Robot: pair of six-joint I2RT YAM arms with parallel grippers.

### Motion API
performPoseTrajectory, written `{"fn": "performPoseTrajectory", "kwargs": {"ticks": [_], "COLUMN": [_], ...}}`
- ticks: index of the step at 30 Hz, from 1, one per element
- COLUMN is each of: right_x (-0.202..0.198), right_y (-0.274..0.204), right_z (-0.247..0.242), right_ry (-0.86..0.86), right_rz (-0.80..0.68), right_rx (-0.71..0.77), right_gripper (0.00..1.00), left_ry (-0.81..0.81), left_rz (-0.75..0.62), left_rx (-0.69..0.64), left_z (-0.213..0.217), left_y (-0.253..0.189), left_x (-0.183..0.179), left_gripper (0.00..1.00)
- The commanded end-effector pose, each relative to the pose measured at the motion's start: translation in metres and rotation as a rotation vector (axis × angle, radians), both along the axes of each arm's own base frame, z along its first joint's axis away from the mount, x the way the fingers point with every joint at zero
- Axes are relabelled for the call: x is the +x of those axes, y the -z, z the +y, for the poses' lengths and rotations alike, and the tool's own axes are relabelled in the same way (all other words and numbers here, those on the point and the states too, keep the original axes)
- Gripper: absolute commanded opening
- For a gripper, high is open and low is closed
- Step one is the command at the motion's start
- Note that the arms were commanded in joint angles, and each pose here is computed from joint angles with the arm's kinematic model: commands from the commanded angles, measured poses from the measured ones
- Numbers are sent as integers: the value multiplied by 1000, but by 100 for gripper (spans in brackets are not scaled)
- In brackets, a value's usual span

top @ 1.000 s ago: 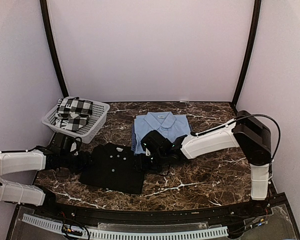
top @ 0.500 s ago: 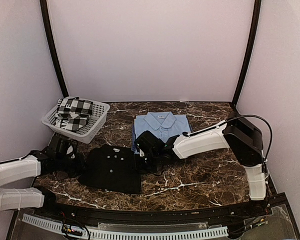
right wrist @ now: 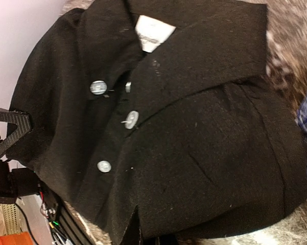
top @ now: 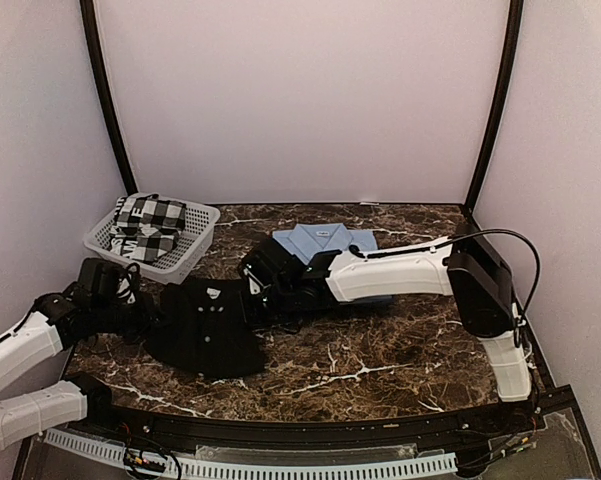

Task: Fold and stack the long sleeve shirts
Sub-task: Pick up the square-folded shirt from the center of the board, then place the square-folded shirt on the square-folded shirt.

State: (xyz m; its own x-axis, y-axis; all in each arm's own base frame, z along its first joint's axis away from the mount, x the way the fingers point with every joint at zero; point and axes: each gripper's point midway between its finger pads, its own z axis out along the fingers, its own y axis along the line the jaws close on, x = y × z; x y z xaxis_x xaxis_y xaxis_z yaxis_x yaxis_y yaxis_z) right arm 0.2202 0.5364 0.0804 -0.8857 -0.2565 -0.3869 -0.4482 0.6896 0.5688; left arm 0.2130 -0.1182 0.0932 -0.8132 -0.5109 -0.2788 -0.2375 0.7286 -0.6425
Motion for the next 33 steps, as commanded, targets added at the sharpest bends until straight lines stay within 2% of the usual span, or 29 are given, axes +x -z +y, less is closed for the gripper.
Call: {"fn": "performPoseTrajectory", "kwargs": {"ticks": [1, 8, 13, 20, 25, 33], "right_x": [-1, 11, 34, 74, 100, 145], "right_y": [-42, -76, -91, -100, -111, -126], "right_z": [26, 31, 9, -48, -90, -161], "right_ry": [-73, -96, -69, 22, 85, 191], "right_rz": [-71, -141, -192, -245, -282, -353], "right_rx": [72, 83, 53, -7, -30, -79], "right_gripper": [0, 0, 0, 0, 0, 0], "left_ry": [11, 44, 87, 155, 236, 310], "left_rz": [-62, -127, -208, -318, -348, -404], "left_rx": [23, -18, -68, -126, -110, -167], "left_z": [2, -7, -20, -52, -97, -161], "left_y": [-33, -66, -98, -138, -151, -180], "left_x": [6, 14, 27, 56, 77, 126], "left_gripper": [0, 0, 0, 0, 0, 0]}}
